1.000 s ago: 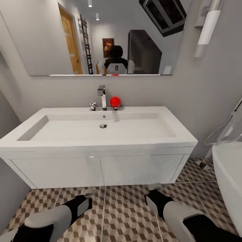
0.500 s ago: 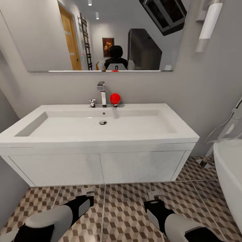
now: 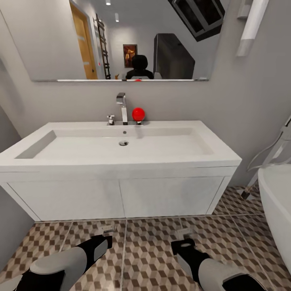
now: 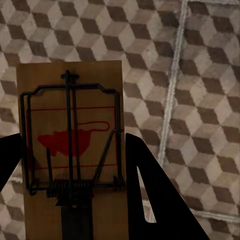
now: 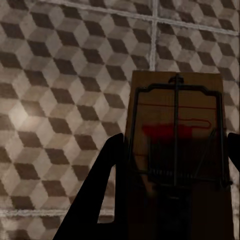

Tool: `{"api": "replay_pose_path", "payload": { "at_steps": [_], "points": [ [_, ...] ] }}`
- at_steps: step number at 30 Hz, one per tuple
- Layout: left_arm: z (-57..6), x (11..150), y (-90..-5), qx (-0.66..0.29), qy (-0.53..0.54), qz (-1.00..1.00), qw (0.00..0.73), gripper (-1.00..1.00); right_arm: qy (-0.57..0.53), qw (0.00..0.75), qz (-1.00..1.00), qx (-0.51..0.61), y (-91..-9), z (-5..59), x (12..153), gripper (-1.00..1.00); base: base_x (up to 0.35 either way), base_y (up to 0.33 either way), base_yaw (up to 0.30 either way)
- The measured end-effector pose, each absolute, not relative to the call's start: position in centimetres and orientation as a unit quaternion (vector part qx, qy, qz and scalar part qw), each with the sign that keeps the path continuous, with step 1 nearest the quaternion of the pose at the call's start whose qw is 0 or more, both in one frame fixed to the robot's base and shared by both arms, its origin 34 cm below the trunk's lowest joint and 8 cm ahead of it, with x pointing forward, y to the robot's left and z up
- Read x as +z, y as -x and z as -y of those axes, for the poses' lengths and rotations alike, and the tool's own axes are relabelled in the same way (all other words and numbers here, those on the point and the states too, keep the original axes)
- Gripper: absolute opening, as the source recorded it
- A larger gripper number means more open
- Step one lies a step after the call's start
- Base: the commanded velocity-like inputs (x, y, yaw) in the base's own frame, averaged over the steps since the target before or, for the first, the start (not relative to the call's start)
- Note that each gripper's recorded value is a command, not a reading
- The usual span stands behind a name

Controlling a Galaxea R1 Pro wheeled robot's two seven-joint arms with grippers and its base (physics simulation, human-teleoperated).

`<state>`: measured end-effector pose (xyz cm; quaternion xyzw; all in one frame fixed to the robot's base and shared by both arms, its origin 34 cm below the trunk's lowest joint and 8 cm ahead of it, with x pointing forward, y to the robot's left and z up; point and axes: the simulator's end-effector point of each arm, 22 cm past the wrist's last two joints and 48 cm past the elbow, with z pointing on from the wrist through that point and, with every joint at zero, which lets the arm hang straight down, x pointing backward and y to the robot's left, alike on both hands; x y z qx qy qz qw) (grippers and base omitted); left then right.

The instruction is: Take the four mousetraps from the cabinet in the bathroom and place them on the bathroom floor. Make sure all four end up on the same floor surface, and ensure that at least two of them are either under or directly next to the same bathroom sink.

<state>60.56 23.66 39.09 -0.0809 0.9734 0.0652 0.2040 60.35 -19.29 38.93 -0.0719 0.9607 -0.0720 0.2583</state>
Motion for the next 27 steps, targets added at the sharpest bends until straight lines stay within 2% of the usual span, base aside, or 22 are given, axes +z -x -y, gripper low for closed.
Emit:
{"api": "replay_pose_path", "payload": {
  "at_steps": [6,27],
  "points": [
    [-23.5,37.8,-60.3,0.064,0.080,-0.974,0.204,-1.00,0.100,0.293,-0.950,-0.036,-61.4,17.4,38.3,-1.00,0.000,0.000,0.000],
    [-24.0,33.4,-59.4,0.067,0.082,-0.973,0.205,-1.00,0.098,0.314,-0.944,-0.035,-61.2,17.7,34.3,-1.00,0.000,0.000,0.000]
  ]
}}
